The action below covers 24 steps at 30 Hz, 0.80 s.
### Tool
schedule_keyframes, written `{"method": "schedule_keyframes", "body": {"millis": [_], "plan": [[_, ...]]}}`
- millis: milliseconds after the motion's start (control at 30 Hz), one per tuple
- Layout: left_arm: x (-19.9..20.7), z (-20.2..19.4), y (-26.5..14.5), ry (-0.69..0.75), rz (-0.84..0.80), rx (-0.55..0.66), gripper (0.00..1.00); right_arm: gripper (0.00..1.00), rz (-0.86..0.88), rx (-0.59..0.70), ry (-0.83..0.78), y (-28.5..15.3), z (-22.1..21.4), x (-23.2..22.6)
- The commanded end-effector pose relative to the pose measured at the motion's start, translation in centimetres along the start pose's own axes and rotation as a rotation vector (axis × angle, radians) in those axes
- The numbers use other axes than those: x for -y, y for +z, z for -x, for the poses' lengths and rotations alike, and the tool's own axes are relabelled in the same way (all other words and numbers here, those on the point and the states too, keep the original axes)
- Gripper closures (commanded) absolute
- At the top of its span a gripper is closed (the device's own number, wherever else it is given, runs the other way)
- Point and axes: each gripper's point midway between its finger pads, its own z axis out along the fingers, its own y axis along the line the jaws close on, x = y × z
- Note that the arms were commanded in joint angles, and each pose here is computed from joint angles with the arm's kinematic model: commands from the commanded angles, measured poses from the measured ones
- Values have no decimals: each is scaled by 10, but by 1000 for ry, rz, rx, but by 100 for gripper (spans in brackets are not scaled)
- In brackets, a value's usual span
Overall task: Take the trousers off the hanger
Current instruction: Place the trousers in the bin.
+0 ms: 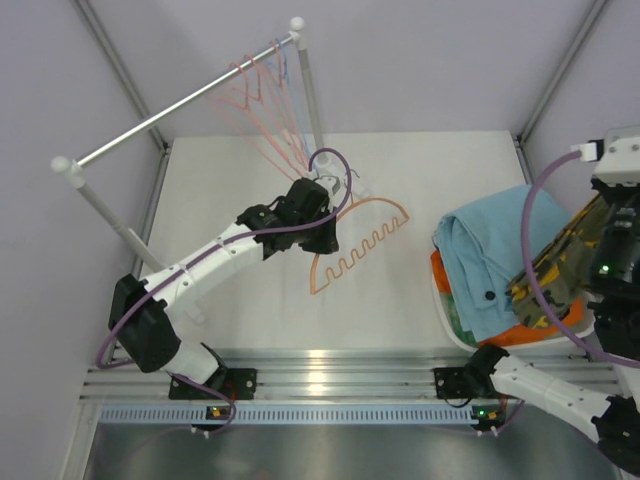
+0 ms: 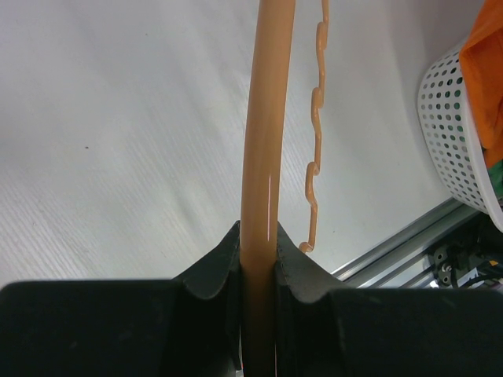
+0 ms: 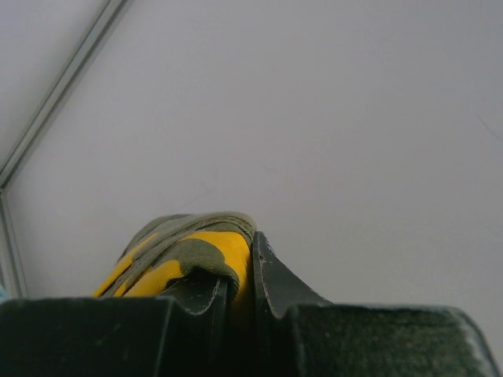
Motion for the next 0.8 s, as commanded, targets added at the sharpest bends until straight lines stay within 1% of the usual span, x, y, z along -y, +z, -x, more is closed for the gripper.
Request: {"method": "schedule_keyframes", "body": {"millis": [0,167,267,367,400,433,467,533,600,700,767], "plan": [[16,29,-10,14,-60,117,100,100,30,86,28,7,23,-24],[13,27,-14,15,-52,124,100,100,75,121,18,12,39,-59],[12,27,-15,15,-50,135,100,100,116,130,-16,17,51,-87],[11,27,-17,13,-51,144,100,100,156,130,-39,20,53,-113],[11,28,-19,13,-53,148,100,100,159,116,-49,24,52,-121],[11,26,-19,14,-56,146,100,100,197,101,-101,24,48,-138],[11,27,-20,14,-56,150,100,100,208,89,-93,26,46,-147],[12,26,-22,12,-62,154,100,100,227,50,-134,31,34,-167],[12,27,-24,14,-65,161,100,100,263,30,-142,31,24,-181],[12,26,-26,20,-67,165,100,100,340,26,-123,24,15,-199],[12,28,-27,26,-67,170,100,100,397,37,-68,18,17,-206]]}}
